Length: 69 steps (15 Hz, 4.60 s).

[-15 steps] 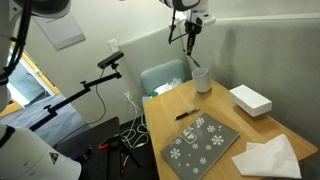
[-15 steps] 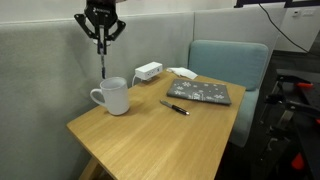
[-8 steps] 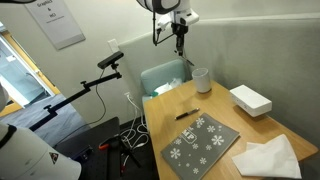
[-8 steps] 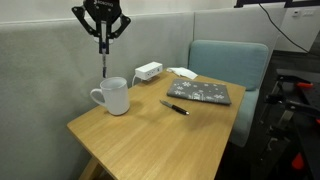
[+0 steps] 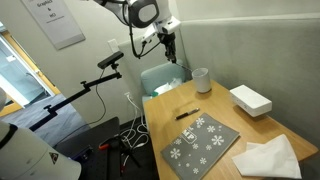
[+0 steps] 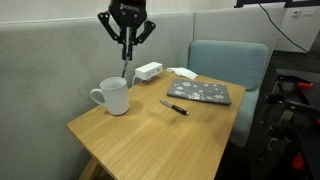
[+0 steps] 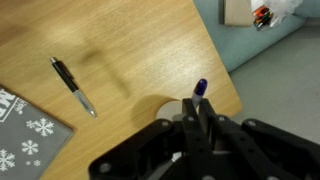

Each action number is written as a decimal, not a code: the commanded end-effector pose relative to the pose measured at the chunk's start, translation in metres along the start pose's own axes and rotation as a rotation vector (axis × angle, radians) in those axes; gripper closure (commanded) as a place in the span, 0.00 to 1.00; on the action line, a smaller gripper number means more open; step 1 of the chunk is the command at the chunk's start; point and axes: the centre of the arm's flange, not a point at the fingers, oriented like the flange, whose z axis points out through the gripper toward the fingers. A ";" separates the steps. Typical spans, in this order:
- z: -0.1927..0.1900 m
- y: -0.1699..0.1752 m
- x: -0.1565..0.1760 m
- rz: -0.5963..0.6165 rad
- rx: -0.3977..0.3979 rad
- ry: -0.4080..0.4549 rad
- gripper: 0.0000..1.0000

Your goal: Fold the mat in half and then remove the pen from the mug and put them on the table

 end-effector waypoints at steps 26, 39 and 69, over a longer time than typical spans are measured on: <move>0.069 0.054 -0.064 0.065 -0.385 0.238 0.97; 0.140 0.061 -0.024 0.045 -0.426 0.271 0.97; -0.001 0.059 -0.034 -0.273 -0.195 -0.024 0.00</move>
